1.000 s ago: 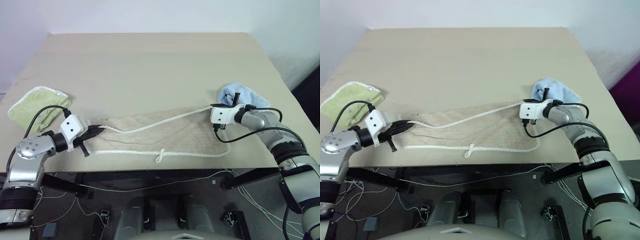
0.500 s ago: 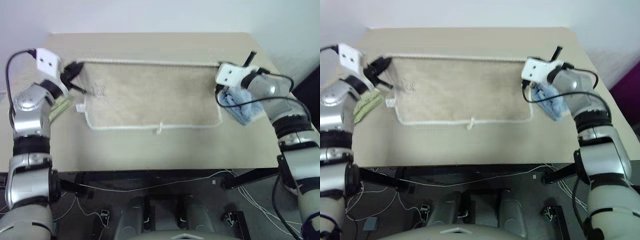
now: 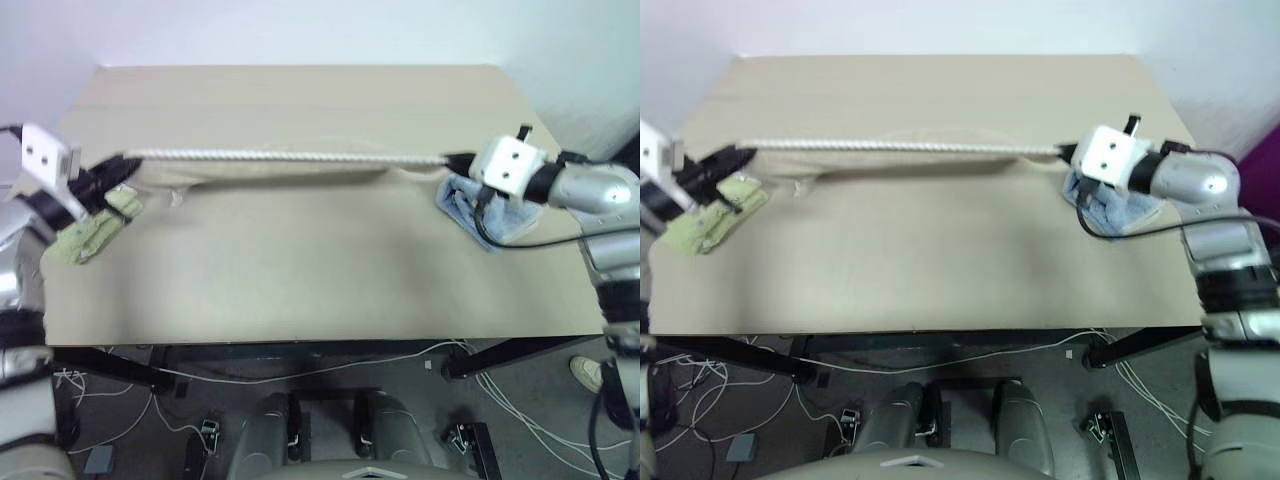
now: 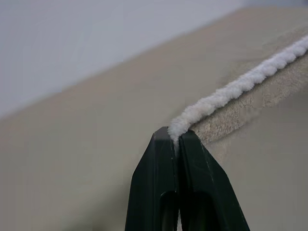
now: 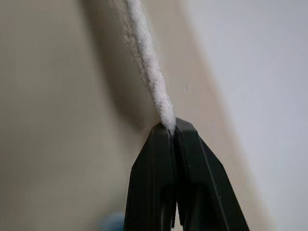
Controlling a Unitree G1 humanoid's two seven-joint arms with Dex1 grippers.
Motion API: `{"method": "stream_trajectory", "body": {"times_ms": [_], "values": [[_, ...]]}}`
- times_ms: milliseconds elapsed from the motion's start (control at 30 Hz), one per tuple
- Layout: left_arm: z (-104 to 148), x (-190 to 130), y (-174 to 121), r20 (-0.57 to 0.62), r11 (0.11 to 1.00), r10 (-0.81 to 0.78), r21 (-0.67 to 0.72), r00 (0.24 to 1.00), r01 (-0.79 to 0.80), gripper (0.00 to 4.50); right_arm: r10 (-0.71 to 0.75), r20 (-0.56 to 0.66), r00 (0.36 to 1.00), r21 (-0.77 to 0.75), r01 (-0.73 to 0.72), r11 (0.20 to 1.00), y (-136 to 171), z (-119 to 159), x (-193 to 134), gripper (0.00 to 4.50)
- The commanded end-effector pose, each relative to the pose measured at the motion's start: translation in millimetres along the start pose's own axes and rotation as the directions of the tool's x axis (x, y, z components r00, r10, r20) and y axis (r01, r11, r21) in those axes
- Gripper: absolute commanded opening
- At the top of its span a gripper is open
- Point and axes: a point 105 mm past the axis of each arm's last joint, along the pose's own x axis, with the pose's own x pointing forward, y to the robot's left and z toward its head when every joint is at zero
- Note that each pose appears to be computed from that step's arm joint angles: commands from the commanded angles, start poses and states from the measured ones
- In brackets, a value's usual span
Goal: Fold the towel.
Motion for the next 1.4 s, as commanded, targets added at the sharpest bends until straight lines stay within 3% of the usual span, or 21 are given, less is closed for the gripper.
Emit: {"method": "stream_trajectory", "body": {"times_ms": [33, 133, 300, 467, 733, 900, 1267, 1333, 1400], "values": [[8, -28, -15, -0.037, 0.996, -0.068, -0.055, 0.997, 0.066, 0.0, 0.081, 0.028, 0.996, 0.052, -0.082, 0.995, 12, 16, -25, 0.04], [-14, -48, -31, -0.159, 0.987, -0.116, -0.131, 0.98, 0.095, 0.0, 0.256, 0.013, 0.967, 0.124, -0.255, 0.959, 45, 16, -42, 0.04], [-23, -65, -47, -0.218, 0.968, -0.184, -0.208, 0.958, 0.138, 0.0, 0.344, 0.005, 0.939, 0.17, -0.34, 0.925, 58, 17, -58, 0.04], [-30, -57, -43, -0.248, 0.98, -0.144, -0.171, 0.958, 0.103, 0.0, 0.27, -0.026, 0.963, 0.129, -0.265, 0.956, 43, 9, -40, 0.04], [-67, -7, 2, -0.335, 0.99, 0.138, 0.038, 0.932, -0.133, 0.0, 0.144, -0.056, 0.988, 0.044, -0.141, 0.989, 18, -11, 26, 0.04], [-69, 21, 20, -0.302, 0.967, 0.242, 0.154, 0.922, -0.203, 0.0, 0.047, -0.079, 0.996, 0.026, -0.045, 0.999, 4, -24, 57, 0.04], [-85, 41, 17, -0.321, 0.97, 0.218, 0.174, 0.922, -0.169, 0.0, -0.025, -0.094, 0.995, 0.055, 0.03, 0.998, 6, -42, 82, 0.04], [-86, 40, 17, -0.318, 0.971, 0.218, 0.163, 0.923, -0.173, 0.47, -0.027, -0.094, 0.995, 0.057, 0.033, 0.998, 6, -44, 82, 0.0], [-85, 38, 19, -0.31, 0.972, 0.223, 0.148, 0.924, -0.185, 0.98, -0.047, -0.094, 0.994, 0.059, 0.053, 0.997, 4, -44, 82, 0.47]]}}
